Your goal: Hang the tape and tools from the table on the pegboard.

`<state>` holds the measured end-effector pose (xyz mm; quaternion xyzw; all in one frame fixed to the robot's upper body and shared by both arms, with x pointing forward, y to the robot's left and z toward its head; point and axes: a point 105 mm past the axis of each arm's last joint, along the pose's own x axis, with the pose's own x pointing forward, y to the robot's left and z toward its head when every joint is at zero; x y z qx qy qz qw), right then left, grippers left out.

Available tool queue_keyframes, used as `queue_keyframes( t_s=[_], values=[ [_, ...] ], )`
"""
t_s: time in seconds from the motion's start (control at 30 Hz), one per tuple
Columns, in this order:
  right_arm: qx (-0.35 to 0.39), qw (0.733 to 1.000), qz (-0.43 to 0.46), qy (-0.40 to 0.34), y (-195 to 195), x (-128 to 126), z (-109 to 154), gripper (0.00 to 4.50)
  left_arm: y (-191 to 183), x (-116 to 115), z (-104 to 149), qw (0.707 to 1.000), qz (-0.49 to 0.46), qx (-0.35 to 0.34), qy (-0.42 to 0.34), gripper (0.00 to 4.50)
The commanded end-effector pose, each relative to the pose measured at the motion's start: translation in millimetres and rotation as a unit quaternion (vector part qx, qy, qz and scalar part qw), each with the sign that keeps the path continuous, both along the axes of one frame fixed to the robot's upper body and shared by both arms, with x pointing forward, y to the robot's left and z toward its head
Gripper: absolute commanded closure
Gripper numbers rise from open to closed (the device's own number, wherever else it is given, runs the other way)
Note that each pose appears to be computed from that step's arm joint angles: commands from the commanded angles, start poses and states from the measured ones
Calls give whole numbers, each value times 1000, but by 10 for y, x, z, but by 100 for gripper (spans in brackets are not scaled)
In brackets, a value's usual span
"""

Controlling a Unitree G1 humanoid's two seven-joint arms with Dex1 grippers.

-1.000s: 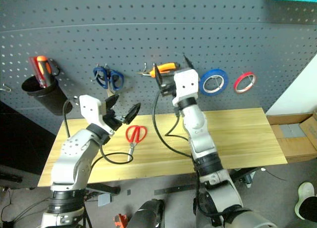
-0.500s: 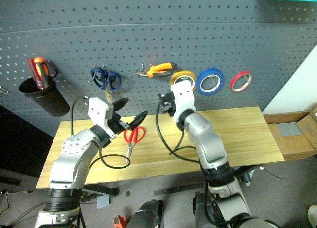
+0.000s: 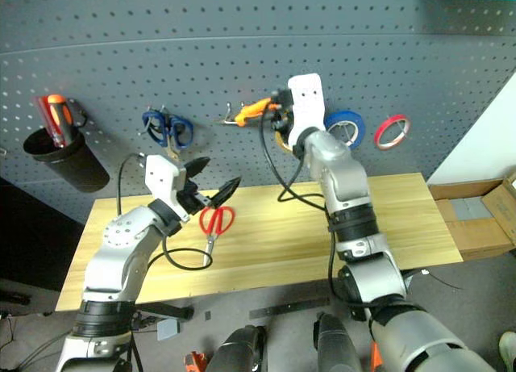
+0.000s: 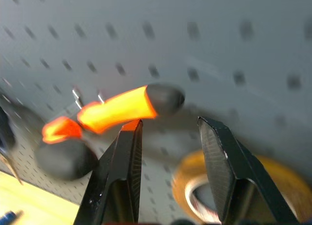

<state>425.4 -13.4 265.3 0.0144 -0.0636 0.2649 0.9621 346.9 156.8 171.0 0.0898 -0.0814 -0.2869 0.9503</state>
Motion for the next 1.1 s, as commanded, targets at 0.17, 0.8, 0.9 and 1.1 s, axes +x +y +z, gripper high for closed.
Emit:
queue_keyframes(
  t_s=[0.17,0.8,0.9,1.1],
  values=[
    [31,997,60,-32,313,-131,357,281,-14,-5,119,1000,-5,-3,-25,0],
    [47,986,147,-70,294,-419,563,281,74,34,-31,1000,23,2,6,0],
    [26,981,186,-41,189,-618,364,281,170,27,-239,997,51,14,51,0],
    [-65,968,239,47,31,-1064,-382,281,470,-78,-772,974,139,21,175,0]
  ],
)
